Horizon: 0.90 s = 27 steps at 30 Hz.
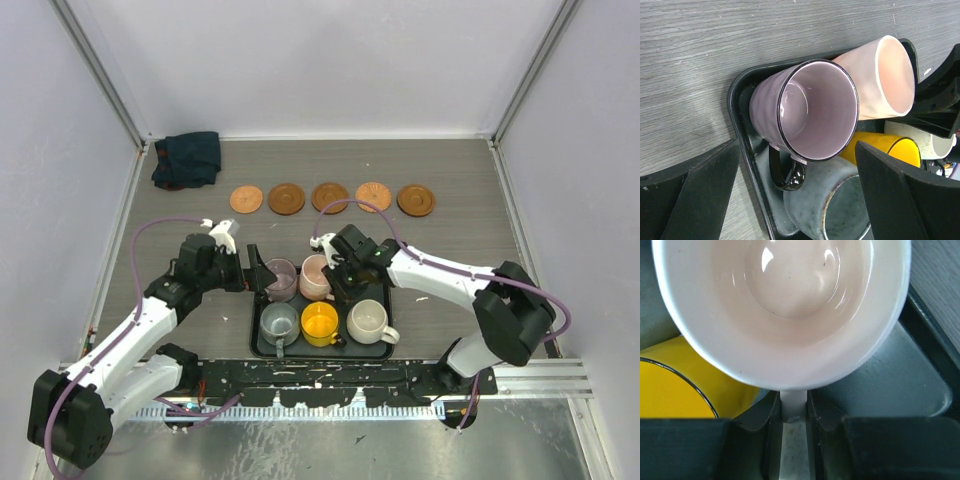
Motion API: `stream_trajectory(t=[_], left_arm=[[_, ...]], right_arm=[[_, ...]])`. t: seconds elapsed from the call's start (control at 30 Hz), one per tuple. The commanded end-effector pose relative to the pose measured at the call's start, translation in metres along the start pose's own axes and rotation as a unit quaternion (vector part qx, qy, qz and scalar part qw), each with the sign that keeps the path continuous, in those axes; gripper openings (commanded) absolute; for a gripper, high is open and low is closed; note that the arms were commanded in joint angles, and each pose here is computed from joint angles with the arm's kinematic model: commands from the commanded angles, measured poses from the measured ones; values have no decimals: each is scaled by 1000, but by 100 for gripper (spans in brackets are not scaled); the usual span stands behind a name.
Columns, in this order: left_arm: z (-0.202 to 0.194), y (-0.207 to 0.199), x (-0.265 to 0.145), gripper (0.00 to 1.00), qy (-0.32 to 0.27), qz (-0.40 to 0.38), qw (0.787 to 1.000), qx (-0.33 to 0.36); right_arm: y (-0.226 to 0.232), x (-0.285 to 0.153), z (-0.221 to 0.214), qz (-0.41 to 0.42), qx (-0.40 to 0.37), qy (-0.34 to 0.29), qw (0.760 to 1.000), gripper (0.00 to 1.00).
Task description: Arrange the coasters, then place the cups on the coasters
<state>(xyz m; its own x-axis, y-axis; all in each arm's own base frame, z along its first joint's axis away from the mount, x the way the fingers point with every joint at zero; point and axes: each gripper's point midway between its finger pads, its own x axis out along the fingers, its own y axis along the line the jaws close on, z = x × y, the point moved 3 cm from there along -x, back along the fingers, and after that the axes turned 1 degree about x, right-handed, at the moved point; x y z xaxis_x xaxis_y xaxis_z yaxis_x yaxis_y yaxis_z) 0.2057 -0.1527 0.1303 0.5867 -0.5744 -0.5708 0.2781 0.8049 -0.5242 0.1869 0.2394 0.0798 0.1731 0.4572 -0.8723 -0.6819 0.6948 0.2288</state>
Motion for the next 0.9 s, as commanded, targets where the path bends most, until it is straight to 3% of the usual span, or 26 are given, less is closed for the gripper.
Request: stream_trajectory(t=[0.0, 0.17, 0.3, 0.87], left_arm=[[8, -7, 1, 98, -20, -19, 1000, 11], [10, -6, 2, 98, -24, -18, 999, 13], [11, -6, 4, 98, -24, -18, 999, 13], [5, -5, 4, 98, -16, -18, 1000, 7]], right_arm=[[-3, -35, 44, -62, -6, -103, 993, 1], [-7, -67, 68, -107, 3, -174, 979, 1], [-9, -76, 74, -118, 4, -191, 974, 1], [-10, -18, 6, -80, 31, -64, 994, 2]])
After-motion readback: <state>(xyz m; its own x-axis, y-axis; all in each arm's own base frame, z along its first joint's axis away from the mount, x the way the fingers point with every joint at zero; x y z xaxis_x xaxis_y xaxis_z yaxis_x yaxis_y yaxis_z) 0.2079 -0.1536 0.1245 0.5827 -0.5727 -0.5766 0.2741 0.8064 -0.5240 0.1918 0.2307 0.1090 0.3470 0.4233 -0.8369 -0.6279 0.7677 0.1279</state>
